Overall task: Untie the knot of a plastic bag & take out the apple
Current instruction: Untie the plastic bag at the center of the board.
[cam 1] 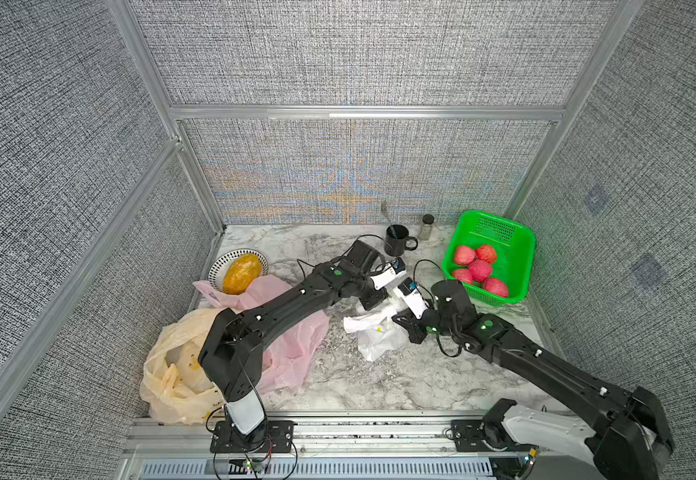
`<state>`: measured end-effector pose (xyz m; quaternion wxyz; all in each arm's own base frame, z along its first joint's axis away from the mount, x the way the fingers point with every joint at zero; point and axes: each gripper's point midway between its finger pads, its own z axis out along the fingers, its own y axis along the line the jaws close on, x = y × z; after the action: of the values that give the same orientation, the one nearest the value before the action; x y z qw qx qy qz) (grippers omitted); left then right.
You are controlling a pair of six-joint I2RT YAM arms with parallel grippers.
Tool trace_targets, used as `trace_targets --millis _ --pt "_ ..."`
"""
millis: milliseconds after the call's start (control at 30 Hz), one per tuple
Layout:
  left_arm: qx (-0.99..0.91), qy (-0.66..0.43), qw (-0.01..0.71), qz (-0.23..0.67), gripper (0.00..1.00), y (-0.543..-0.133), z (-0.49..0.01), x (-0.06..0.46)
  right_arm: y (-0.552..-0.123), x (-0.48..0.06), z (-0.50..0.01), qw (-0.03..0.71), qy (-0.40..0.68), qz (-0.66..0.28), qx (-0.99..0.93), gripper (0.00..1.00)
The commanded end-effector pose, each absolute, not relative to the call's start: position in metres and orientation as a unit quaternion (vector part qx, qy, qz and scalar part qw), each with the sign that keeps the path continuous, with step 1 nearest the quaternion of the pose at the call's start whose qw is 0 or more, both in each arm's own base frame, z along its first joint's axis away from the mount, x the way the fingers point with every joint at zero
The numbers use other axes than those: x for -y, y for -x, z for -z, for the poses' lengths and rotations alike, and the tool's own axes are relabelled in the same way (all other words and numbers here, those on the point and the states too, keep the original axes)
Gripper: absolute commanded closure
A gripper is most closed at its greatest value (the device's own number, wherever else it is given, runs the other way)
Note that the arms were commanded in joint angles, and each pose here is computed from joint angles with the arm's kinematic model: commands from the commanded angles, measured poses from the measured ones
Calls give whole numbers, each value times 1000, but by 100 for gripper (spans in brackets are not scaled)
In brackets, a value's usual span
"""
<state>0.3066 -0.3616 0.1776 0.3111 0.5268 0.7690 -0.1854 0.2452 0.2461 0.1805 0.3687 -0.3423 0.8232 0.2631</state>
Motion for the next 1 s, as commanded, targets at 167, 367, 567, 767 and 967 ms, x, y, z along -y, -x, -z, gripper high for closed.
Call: trace_targets --millis 167,367,567,767,967 --pt "-872 -306 328 196 100 -350 -179 298 -250 -237 -194 390 310 -268 -824 100" --pt "-884 -154 355 261 100 -356 -190 254 -254 -217 -166 389 250 -241 -854 100" --pt "-868 -79 370 322 100 -352 -201 242 -276 -169 -148 395 149 -166 -891 100" --pt "-859 -86 364 351 100 -347 -207 251 -276 -193 -194 421 188 -223 -859 64" --pt "-860 -86 367 346 100 -345 -206 252 -275 -212 -261 482 222 -233 -815 43"
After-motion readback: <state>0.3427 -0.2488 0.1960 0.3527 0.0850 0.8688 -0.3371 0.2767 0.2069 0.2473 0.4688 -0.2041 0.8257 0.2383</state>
